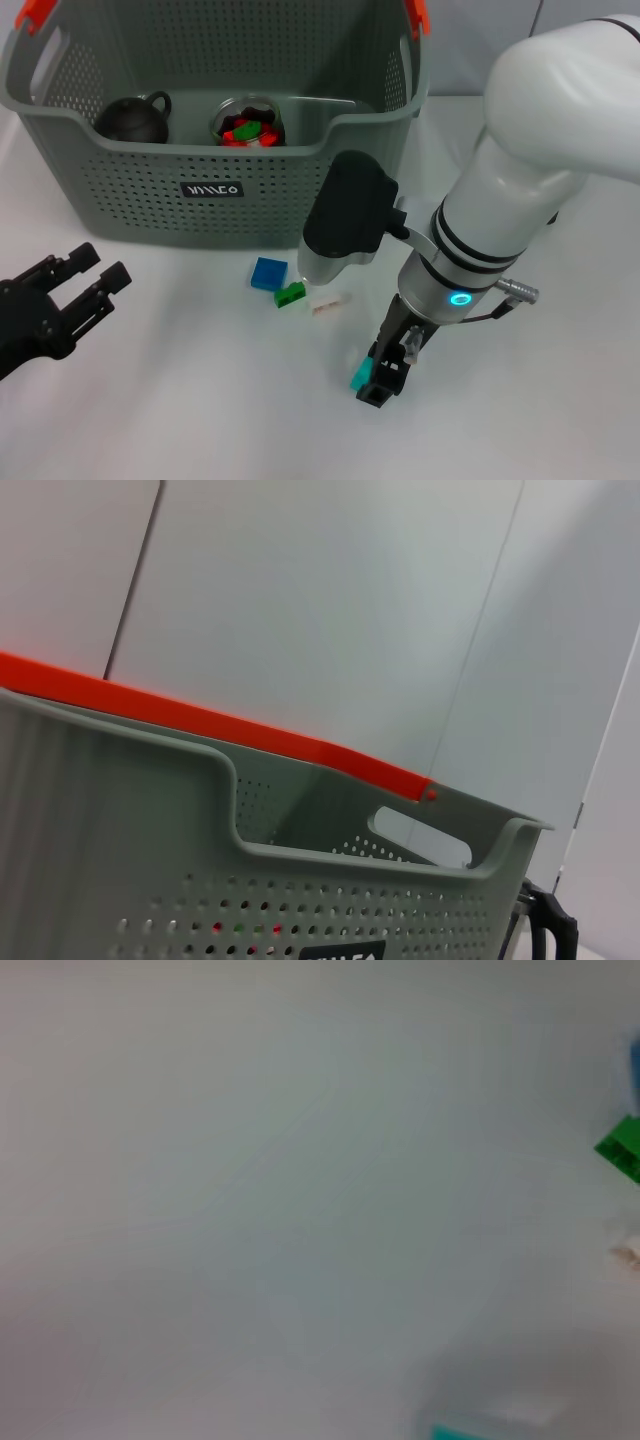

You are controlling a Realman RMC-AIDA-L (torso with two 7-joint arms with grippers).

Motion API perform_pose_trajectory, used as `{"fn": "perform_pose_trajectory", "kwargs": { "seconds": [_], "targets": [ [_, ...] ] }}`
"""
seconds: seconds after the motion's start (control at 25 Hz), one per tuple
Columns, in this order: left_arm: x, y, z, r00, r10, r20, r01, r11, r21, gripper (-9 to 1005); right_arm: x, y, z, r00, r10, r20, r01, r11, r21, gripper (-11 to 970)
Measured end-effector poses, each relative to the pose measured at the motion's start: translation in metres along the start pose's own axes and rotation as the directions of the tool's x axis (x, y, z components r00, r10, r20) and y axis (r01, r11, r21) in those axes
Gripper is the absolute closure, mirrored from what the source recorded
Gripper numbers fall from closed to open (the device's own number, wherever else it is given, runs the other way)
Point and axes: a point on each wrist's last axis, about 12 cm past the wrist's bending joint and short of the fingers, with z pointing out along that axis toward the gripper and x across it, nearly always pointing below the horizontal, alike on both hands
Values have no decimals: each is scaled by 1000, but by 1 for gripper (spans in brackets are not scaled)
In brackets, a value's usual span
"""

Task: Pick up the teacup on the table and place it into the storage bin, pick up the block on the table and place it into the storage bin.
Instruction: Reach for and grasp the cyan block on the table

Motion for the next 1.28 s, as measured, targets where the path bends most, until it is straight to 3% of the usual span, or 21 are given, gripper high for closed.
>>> {"fn": "perform_pose_trajectory", "kwargs": {
  "seconds": [0.68, 1.28],
  "targets": [
    [1, 1, 0, 1000, -3, -8, 3, 1000, -8, 464, 2, -1, 2, 995, 98, -8, -98, 995, 3, 400],
    [3, 1, 0, 1000, -7, -12, 7, 1000, -15, 464, 5, -1, 6, 996, 93, -4, -93, 996, 11, 399]
  ]
}}
